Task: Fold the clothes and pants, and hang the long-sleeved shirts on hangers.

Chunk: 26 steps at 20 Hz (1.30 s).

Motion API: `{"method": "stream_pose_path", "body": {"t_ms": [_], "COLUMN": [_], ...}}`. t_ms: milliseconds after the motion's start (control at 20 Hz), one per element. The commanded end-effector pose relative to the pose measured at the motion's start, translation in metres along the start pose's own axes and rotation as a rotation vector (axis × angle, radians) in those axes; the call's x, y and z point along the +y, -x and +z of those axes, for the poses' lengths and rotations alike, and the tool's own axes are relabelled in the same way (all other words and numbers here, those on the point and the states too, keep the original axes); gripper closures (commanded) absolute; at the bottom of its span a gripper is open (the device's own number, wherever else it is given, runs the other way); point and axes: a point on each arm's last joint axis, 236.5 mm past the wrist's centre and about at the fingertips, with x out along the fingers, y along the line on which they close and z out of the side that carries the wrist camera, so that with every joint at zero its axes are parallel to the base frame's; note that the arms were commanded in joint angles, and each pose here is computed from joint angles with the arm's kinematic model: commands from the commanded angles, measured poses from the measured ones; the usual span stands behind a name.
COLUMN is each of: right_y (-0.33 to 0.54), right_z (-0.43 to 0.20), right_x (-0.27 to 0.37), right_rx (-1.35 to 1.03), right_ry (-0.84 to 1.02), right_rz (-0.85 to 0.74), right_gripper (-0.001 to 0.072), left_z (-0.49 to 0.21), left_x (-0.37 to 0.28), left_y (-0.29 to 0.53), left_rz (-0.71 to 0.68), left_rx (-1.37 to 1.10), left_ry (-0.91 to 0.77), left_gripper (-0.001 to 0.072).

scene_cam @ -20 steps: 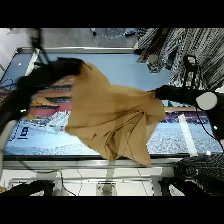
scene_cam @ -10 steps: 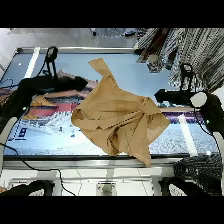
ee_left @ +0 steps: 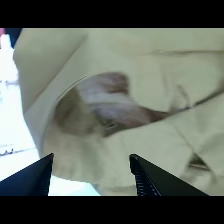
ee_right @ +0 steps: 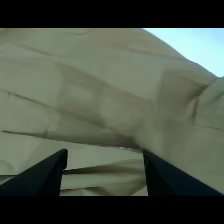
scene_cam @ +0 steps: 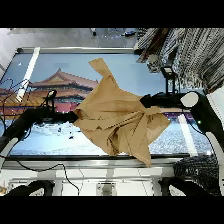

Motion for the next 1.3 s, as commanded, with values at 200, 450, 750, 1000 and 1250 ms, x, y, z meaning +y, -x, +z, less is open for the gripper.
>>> {"method": "stream_pose_path", "body": {"t_ms": [200, 450, 750, 1000, 1250], "right_y": [-0.018, -0.018, -0.048, -0.085, -0.11], "right_z": [-0.006, -0.005, -0.019, -0.01, 0.022], "right_x": [0.036, 0.043, 0.111, 0.147, 0.182], "right_rx": [0.037, 0.03, 0.062, -0.043, -0.225], "right_ry": [0.061, 0.048, 0.233, 0.529, 0.682], "right_rz": [0.071, 0.093, 0.255, 0.242, 0.176], "right_gripper": [0.0151, 0.015, 0.015, 0.0151, 0.0149], "left_z": [0.01, 0.014, 0.024, 0.082, 0.073], "left_x": [0.033, 0.039, 0.022, -0.034, -0.071], "left_y": [-0.004, -0.025, -0.058, 0.014, 0.076], "left_rz": [0.118, 0.119, 0.118, 0.063, 0.018], "left_rx": [-0.095, -0.115, -0.12, -0.215, -0.228], "left_ry": [-0.01, 0.063, -0.027, -0.323, -0.424], "left_gripper": [0.0175, 0.043, 0.0682, 0.0681, 0.0681]}}
